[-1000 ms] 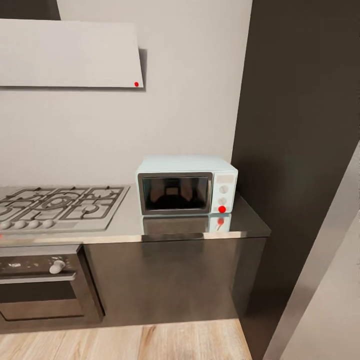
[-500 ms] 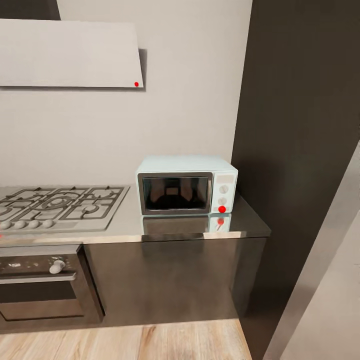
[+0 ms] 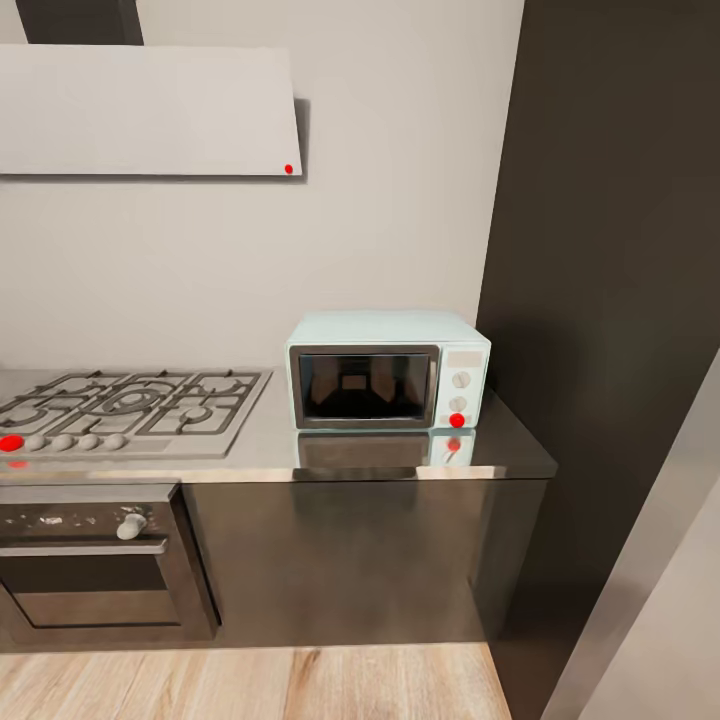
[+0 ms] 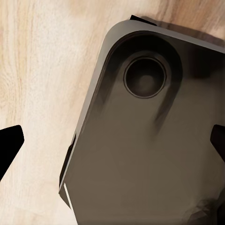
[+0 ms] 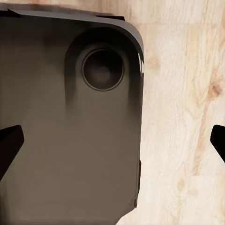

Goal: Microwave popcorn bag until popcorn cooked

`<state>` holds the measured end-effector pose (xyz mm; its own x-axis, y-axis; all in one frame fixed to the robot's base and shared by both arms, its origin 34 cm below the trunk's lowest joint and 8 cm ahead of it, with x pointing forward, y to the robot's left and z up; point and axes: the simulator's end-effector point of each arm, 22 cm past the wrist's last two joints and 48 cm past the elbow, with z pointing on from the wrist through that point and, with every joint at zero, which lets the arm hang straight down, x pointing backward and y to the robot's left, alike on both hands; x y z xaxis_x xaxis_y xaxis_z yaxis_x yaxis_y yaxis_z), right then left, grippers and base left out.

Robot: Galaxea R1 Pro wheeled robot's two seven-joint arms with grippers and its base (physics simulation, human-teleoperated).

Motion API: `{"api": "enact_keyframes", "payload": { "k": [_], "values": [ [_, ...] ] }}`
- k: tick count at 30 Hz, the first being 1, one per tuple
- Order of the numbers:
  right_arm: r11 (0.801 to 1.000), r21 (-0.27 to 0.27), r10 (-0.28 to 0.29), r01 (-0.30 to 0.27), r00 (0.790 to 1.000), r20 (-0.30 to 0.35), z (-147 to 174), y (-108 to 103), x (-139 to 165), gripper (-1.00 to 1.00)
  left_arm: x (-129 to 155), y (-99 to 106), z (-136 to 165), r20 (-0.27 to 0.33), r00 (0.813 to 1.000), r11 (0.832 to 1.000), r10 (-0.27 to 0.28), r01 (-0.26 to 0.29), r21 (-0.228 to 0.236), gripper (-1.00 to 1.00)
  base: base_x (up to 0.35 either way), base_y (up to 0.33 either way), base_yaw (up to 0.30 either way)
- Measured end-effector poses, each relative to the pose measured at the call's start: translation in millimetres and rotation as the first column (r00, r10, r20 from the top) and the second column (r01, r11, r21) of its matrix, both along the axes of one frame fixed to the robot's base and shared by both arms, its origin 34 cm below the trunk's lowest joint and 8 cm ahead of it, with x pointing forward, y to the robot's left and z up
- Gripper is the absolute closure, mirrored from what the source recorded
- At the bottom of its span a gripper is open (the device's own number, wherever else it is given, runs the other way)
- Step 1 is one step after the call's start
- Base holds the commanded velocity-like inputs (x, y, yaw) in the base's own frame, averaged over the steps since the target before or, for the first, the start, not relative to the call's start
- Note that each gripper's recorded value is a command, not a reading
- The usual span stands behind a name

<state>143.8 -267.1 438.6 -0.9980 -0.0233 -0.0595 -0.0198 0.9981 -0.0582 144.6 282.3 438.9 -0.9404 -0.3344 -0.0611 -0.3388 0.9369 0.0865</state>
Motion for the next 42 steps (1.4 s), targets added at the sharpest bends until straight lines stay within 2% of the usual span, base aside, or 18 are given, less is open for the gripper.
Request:
{"api": "enact_keyframes", "payload": {
  "k": [8,20,22,24,26,28,29,31,32,34,35,36,37,38,39,40,42],
  "values": [
    [1.0,-0.009,-0.017,0.017,1.0,0.0,0,-1,0,-1.0,0,0,0,0.0,1.0,1.0,0.0,0.0,0.0,-1.0,0.0,0.0,0.0],
    [1.0,0.004,0.003,-0.003,1.0,0.0,0,4,3,-1.0,0,-1,0,-0.002,1.0,1.0,0.002,-0.002,-0.002,-1.0,0.034,0.0,0.0],
    [1.0,0.003,0.004,-0.004,0.999,0.05,1,5,28,-1.0,0,-1,0,-0.001,1.0,1.0,0.002,-0.002,-0.002,-1.0,0.008,0.0,0.0],
    [1.0,-0.004,0.016,-0.016,0.987,0.159,7,5,85,-1.0,0,-1,0,-0.001,1.0,1.0,0.002,-0.002,-0.002,-1.0,0.003,0.0,0.0],
    [0.999,-0.018,0.046,-0.043,0.977,0.21,16,4,125,-1.0,0,-1,0,-0.001,1.0,1.0,0.002,-0.002,-0.002,-1.0,0.001,0.0,0.0],
    [0.997,-0.054,0.073,-0.061,0.963,0.258,41,-4,190,-1.0,0,-1,0,-0.001,1.0,1.0,0.002,-0.002,-0.002,-1.0,0.0,0.0,0.0],
    [0.996,-0.071,0.076,-0.056,0.945,0.318,62,-8,230,-1.0,0,-1,0,-0.001,1.0,1.0,0.002,-0.002,-0.002,-1.0,0.0,0.0,0.0],
    [0.996,-0.088,0.065,-0.034,0.925,0.373,109,-10,288,-1.0,0,-1,0,-0.001,1.0,1.0,0.002,-0.002,-0.002,-1.0,0.0,0.0,0.0],
    [0.996,-0.086,0.057,-0.024,0.915,0.4,129,-8,308,-1.0,0,-1,0,-0.001,1.0,1.0,0.002,-0.002,-0.002,-1.0,0.0,0.0,0.0],
    [0.998,-0.064,0.047,-0.02,0.883,0.467,187,16,351,-1.0,0,-1,0,-0.001,1.0,1.0,0.002,-0.002,-0.002,-1.0,0.0,0.0,0.0],
    [0.998,-0.05,0.056,-0.036,0.86,0.507,219,33,371,-1.0,0,-1,0,-0.001,1.0,1.0,0.002,-0.002,-0.002,-1.0,0.0,0.0,0.0],
    [0.998,-0.034,0.067,-0.058,0.825,0.561,264,55,397,-1.0,0,-1,0,-0.001,1.0,1.0,0.001,-0.001,-0.001,-1.0,0.0,0.0,0.0],
    [0.998,-0.029,0.068,-0.064,0.795,0.603,292,65,421,-1.0,0,-1,0,-0.002,1.0,1.0,0.001,-0.001,0.0,-1.0,0.0,0.0,0.0],
    [0.998,-0.024,0.065,-0.065,0.776,0.628,310,70,438,-1.0,0,-1,0,-0.002,1.0,1.0,0.001,-0.001,0.0,-1.0,0.0,0.0,0.0],
    [0.998,-0.001,0.052,-0.068,0.761,0.646,346,85,471,-1.0,-1,0,0,-0.002,1.0,1.0,0.002,-0.002,0.003,-1.0,0.0,0.0,0.0],
    [0.998,-0.004,0.051,-0.07,0.683,0.728,410,90,523,-1.0,-1,0,0,-0.002,1.0,1.0,0.002,-0.002,0.004,-1.0,0.0,0.0,0.0],
    [0.998,-0.009,0.052,-0.07,0.657,0.752,441,91,543,-1.0,-1,0,0,-0.003,1.0,1.0,0.002,-0.002,0.006,-1.0,0.0,0.0,0.0]
  ]
}}
